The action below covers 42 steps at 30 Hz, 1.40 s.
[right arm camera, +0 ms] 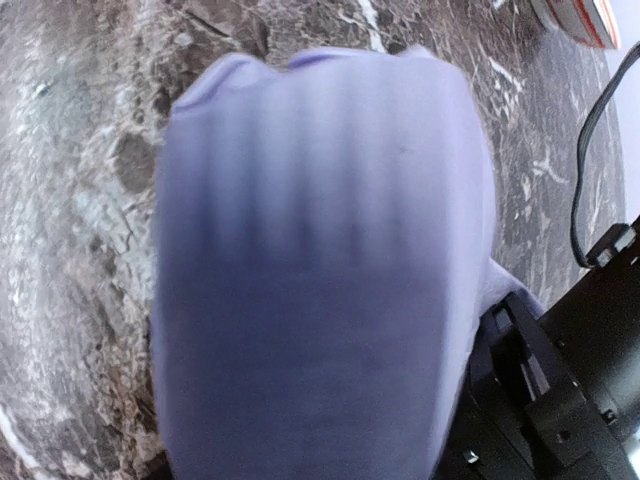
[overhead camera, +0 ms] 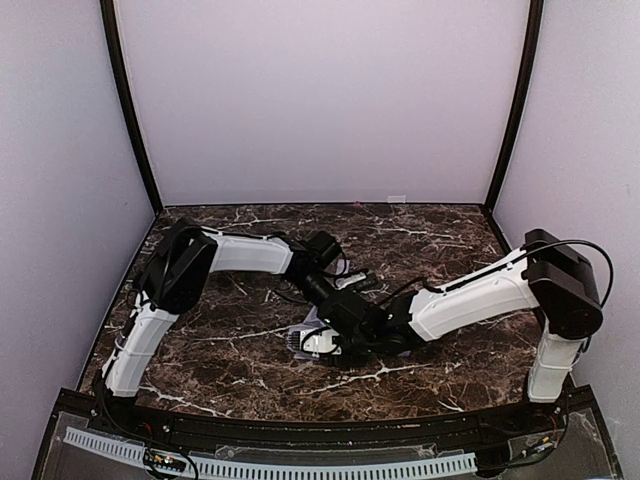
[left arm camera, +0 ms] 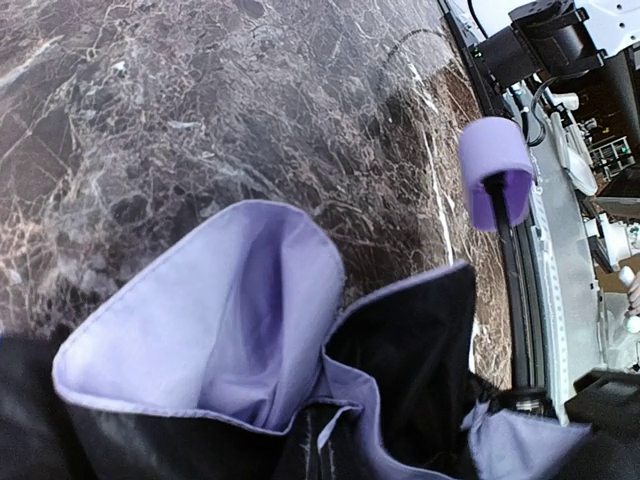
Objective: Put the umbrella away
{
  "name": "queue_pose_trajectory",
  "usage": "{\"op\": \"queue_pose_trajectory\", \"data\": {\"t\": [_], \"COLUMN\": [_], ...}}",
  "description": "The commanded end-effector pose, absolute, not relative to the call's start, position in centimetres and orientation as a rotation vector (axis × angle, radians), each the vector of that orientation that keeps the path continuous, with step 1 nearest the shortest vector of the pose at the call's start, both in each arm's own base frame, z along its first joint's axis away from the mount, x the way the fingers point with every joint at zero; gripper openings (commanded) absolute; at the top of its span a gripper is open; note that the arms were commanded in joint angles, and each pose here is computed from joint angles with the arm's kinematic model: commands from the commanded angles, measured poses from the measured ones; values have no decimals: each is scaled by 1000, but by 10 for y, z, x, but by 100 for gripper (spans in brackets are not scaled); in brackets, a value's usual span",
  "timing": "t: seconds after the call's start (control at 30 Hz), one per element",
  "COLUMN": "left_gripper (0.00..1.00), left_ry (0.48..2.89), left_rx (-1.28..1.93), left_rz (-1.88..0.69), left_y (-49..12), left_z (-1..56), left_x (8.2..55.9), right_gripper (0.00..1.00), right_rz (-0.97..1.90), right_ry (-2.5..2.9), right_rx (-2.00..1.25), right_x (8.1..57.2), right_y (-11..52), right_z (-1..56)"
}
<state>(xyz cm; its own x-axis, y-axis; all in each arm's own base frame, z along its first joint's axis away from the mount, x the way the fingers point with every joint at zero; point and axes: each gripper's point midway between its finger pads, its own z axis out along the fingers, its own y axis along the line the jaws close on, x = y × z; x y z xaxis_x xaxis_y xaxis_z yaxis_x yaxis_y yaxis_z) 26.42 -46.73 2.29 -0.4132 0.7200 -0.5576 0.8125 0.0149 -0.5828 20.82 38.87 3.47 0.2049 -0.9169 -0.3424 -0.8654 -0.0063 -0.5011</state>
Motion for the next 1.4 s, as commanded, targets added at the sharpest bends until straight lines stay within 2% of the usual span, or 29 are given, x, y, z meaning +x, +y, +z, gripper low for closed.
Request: {"op": "queue_pose_trajectory", "data": {"t": [0.0, 0.07, 0.13, 0.3, 0.37, 0.4, 0.5, 0.67, 0.77, 0.87, 1.07, 1.17, 1.3, 1.37], "left_gripper": [0, 3, 7, 9, 13, 21, 52, 85, 89, 97, 93, 85, 77, 80], "left_ry": [2292, 2256, 2227, 2159, 2158, 2159, 2118, 1982, 1941, 1939, 1756, 1611, 1308, 1187], "left_rx": [1660, 1653, 1625, 1633, 1655, 1667, 1682, 1421, 1276, 1234, 1314, 1425, 1768, 1931], "left_rz": [-1340, -1349, -1345, -1352, -1372, -1352, -1177, -897, -734, -595, -535, -565, -502, -367], "left_y": [-454, -459, -464, -470, -470, -470, -465, -445, -416, -388, -357, -348, -361, -364], "left_z": [-12, -3, 8, 20, 18, 17, 31, 112, 154, 176, 208, 214, 189, 158], "left_x": [258, 266, 279, 295, 293, 294, 317, 413, 460, 474, 415, 362, 265, 234], "right_gripper": [35, 23, 16, 10, 7, 6, 4, 4, 3, 3, 3, 3, 4, 4], "right_rz": [19, 144, 265, 518, 606, 644, 707, 768, 809, 836, 950, 996, 1055, 1069], "right_ry": [1774, 1811, 1886, 2045, 2047, 2047, 2103, 2266, 2339, 2440, 2595, 2635, 2661, 2657], "right_rx": [-2000, -2013, -2004, -1925, -1904, -1892, -1850, -1765, -1740, -1713, -1629, -1588, -1572, -1582], "right_x": [195, 184, 176, 162, 156, 154, 157, 167, 165, 164, 162, 165, 167, 171], "right_y": [380, 381, 379, 375, 377, 378, 374, 360, 356, 348, 338, 337, 339, 344], "right_z": [1, 2, 3, 5, 9, 11, 10, -5, -11, -24, -38, -39, -40, -39]}}
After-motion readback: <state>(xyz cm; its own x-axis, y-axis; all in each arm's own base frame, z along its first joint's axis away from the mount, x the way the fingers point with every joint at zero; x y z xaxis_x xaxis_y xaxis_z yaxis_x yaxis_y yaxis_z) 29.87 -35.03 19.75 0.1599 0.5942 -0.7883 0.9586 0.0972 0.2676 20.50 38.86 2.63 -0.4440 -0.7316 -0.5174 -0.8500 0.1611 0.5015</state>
